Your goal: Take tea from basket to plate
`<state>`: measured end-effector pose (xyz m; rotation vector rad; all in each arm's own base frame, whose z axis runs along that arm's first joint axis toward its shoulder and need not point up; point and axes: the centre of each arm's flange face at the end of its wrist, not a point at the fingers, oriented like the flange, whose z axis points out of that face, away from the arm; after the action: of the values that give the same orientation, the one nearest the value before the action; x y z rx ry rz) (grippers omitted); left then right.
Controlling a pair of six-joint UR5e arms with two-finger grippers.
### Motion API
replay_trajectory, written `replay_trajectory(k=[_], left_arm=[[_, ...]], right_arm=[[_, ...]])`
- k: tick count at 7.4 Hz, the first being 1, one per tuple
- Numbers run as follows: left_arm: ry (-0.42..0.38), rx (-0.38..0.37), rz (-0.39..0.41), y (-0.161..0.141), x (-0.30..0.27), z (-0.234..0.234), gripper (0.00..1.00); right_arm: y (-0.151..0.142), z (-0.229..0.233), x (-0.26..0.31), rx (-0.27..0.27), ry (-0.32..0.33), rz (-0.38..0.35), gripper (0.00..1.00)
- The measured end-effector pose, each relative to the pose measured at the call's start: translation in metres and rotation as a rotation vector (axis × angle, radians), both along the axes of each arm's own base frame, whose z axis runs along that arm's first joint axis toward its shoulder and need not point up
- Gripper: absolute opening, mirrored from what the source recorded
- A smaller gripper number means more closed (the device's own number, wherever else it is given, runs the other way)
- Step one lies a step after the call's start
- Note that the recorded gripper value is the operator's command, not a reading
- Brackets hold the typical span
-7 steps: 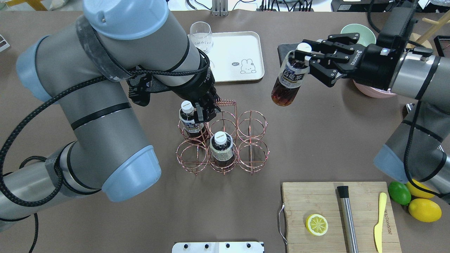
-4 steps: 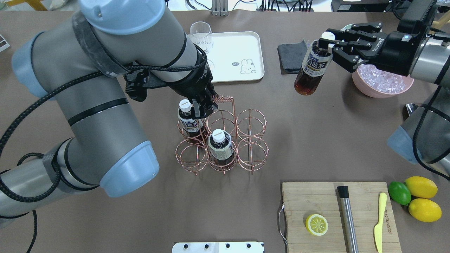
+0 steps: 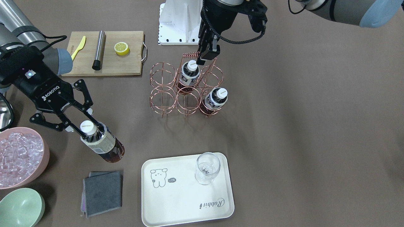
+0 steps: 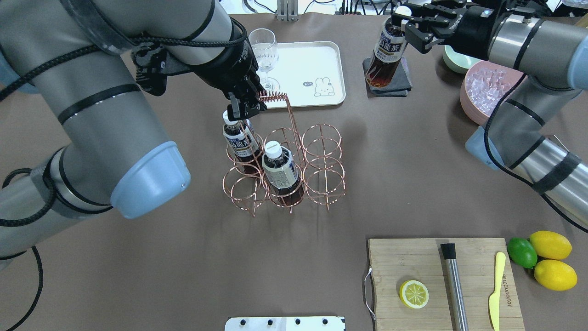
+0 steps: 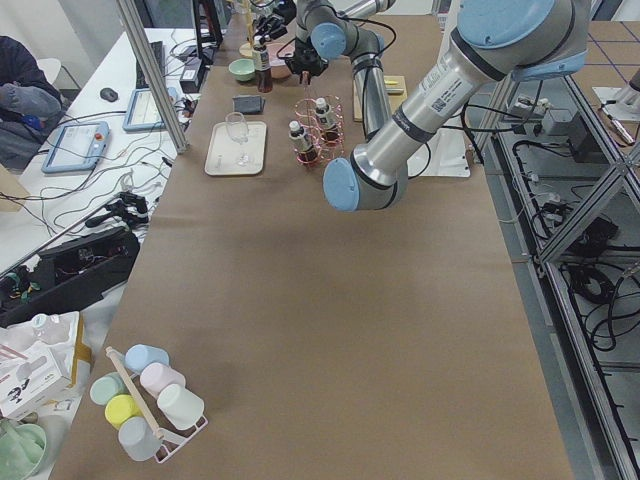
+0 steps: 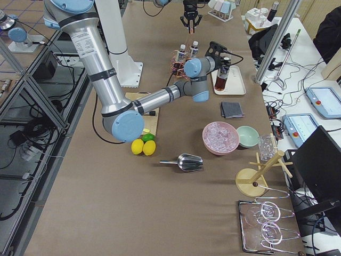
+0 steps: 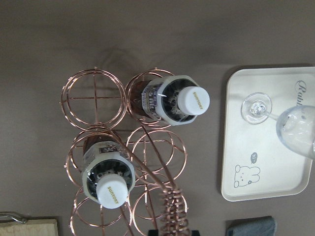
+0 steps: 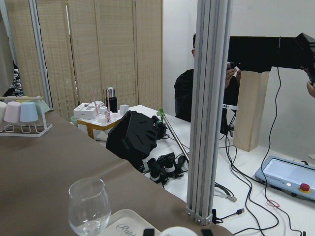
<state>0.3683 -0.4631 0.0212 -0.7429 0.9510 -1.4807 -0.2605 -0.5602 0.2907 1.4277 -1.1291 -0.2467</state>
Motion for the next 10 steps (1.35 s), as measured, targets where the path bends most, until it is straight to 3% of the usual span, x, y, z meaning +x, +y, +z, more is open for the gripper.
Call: replay_trajectory(k=[3,5,8,10], left_arm=[[-0.024,0.038,0.027,-0.033,-0.053,0.001,0.00],[-0.055,0.090,0.068,-0.060,-0.099,0.017,0.00],[-0.118,0.198,0.146,-0.099,-0.180,0.078,0.00],[-0.166,0.287,0.220,-0.113,-0.220,0.130,0.00]], right_arm=[[-0.056,-0.024,-0.034,-0.020,-0.012,0.034,0.00],[-0.078,-0.039,-0.057,-0.040,-0.025,0.061,0.00],[-0.072,-0.051,-0.121,-0.071,-0.095,0.107,0.00],[-0.069,-0.041,-0.150,-0.093,-0.092,0.115,0.00]])
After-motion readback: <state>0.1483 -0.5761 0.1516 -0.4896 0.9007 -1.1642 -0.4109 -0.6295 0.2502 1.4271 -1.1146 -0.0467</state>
